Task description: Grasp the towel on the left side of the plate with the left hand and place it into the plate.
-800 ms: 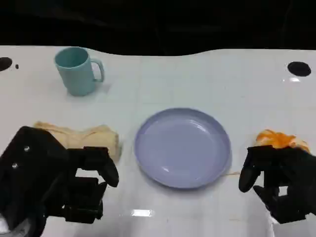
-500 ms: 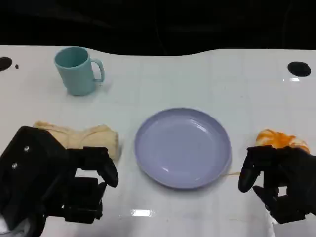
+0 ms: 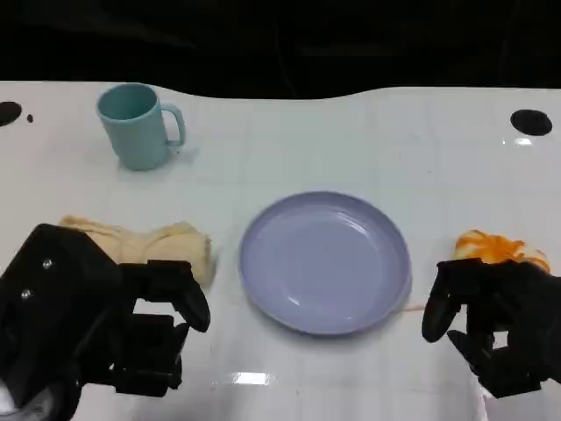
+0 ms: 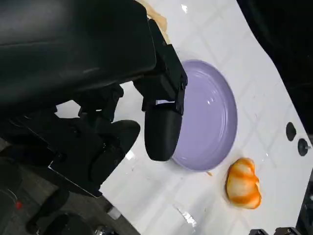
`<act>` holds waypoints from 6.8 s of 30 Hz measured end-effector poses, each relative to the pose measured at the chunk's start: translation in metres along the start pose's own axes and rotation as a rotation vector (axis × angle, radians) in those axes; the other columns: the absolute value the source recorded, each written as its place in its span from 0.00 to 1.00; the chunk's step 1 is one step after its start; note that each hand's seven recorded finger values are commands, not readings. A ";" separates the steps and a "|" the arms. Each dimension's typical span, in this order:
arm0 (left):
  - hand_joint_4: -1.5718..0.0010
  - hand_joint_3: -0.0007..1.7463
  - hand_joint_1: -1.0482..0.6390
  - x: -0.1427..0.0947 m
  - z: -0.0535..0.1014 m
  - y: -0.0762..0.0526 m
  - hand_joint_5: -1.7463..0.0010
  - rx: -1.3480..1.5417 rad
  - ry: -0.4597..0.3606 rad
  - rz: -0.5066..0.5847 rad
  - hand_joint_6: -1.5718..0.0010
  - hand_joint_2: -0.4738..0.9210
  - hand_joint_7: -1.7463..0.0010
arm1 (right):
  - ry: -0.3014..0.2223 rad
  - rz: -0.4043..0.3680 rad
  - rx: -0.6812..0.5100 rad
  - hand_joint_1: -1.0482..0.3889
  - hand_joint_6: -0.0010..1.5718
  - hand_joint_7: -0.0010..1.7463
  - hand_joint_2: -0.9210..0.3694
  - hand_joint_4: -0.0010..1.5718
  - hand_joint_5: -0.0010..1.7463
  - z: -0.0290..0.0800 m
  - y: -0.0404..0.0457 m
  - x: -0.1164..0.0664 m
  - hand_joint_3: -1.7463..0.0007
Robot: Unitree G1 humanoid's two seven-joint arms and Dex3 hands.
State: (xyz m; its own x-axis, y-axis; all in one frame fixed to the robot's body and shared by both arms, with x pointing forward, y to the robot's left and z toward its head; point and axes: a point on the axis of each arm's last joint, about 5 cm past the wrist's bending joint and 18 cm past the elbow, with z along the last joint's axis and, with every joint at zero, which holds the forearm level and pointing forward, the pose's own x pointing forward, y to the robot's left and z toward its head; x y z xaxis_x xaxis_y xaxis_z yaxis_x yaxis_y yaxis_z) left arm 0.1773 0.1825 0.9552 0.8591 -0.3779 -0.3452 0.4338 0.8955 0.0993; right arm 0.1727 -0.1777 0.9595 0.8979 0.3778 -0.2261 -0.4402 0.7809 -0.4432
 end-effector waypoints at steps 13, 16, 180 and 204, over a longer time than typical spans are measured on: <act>0.68 0.56 0.62 0.000 -0.001 -0.002 0.24 0.045 -0.151 0.063 0.66 0.78 0.47 | -0.008 0.000 -0.002 0.74 0.45 0.83 0.29 0.47 1.00 0.000 0.0002 0.000 0.37; 0.72 0.45 0.59 0.001 -0.004 -0.002 0.37 0.123 -0.219 0.113 0.65 0.82 0.69 | -0.008 0.000 -0.002 0.74 0.45 0.83 0.29 0.47 1.00 0.000 0.0002 0.000 0.36; 0.57 0.40 0.49 0.043 0.044 -0.003 0.37 0.084 -0.371 -0.169 0.46 0.85 0.79 | 0.021 0.017 0.002 0.73 0.45 0.82 0.25 0.46 1.00 0.006 0.0079 -0.001 0.41; 0.49 0.70 0.55 -0.027 0.010 -0.004 0.00 -0.313 -0.092 -0.109 0.58 0.76 0.02 | -0.004 0.007 0.009 0.75 0.45 0.82 0.25 0.46 1.00 0.000 0.0038 -0.005 0.39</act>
State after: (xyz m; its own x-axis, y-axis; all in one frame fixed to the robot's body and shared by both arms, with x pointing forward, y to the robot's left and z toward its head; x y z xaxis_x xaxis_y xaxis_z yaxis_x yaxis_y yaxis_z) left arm 0.1551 0.1868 0.9731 0.8391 -0.4824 -0.2513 0.4323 0.8719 -0.2300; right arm 0.1663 -0.1766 0.9591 0.8946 0.3855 -0.2259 -0.4467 0.7824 -0.4339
